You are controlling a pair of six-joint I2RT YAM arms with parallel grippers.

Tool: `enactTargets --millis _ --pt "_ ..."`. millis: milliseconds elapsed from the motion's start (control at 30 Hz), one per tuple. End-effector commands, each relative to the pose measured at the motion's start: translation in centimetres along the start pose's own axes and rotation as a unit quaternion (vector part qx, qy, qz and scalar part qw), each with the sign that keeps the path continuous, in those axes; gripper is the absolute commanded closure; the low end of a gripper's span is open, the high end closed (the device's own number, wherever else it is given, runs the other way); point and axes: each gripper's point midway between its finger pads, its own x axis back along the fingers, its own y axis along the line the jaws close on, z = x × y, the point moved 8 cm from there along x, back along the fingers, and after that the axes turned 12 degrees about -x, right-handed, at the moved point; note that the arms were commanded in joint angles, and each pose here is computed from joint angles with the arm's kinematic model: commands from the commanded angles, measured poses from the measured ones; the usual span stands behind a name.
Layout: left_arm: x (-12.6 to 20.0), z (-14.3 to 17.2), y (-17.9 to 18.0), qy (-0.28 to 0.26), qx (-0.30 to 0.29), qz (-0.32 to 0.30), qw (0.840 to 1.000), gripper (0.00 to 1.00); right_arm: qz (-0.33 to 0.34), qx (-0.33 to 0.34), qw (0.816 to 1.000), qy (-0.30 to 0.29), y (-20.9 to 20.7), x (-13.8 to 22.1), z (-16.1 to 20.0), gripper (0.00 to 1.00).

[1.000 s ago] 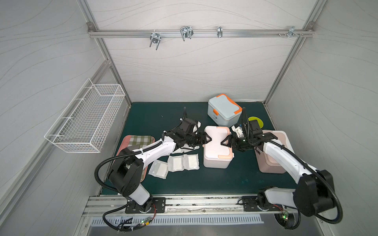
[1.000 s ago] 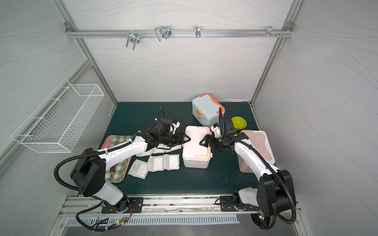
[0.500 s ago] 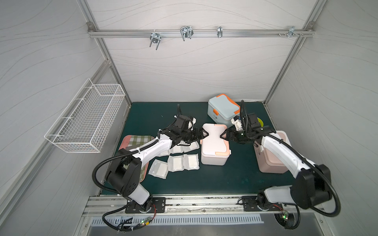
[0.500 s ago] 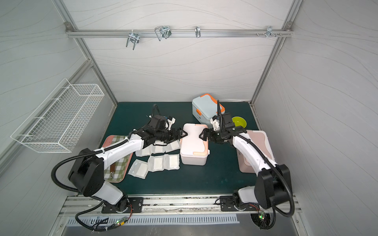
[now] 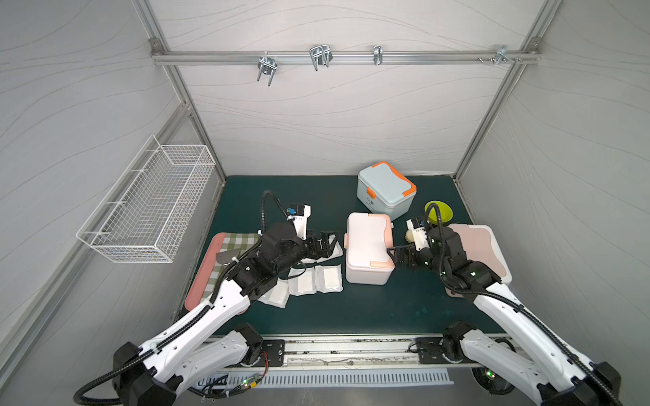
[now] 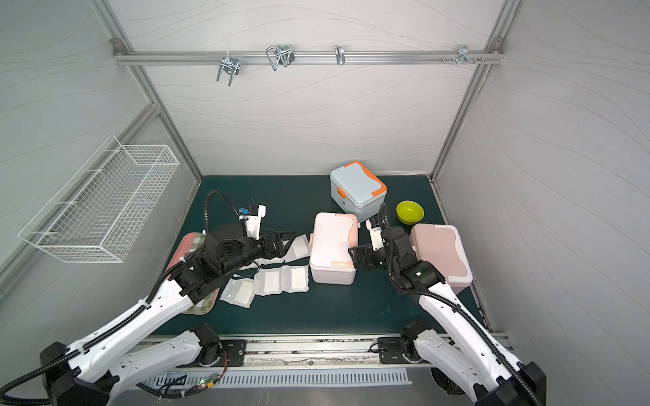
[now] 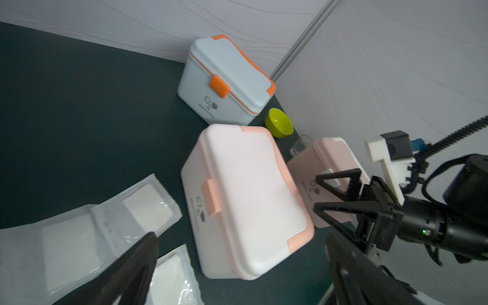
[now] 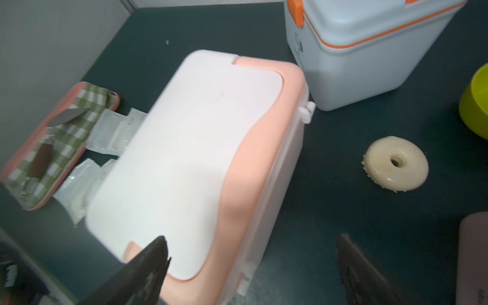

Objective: Open first aid kits and take out gauze
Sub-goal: Reset both arms

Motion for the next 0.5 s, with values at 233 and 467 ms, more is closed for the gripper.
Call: enactTargets --millis 233,467 --pt "2.1 2.6 10.4 -0.013 0.060 -0.236 0.970 0.01 0.111 -0.047 0.992 -0.028 -5.9 -1.7 -1.6 0.01" --pt "3.0 3.6 15.3 -0.022 0.098 -0.293 0.951 0.01 0.154 -0.073 0.984 -0.042 -8.9 -2.9 -1.8 0.01"
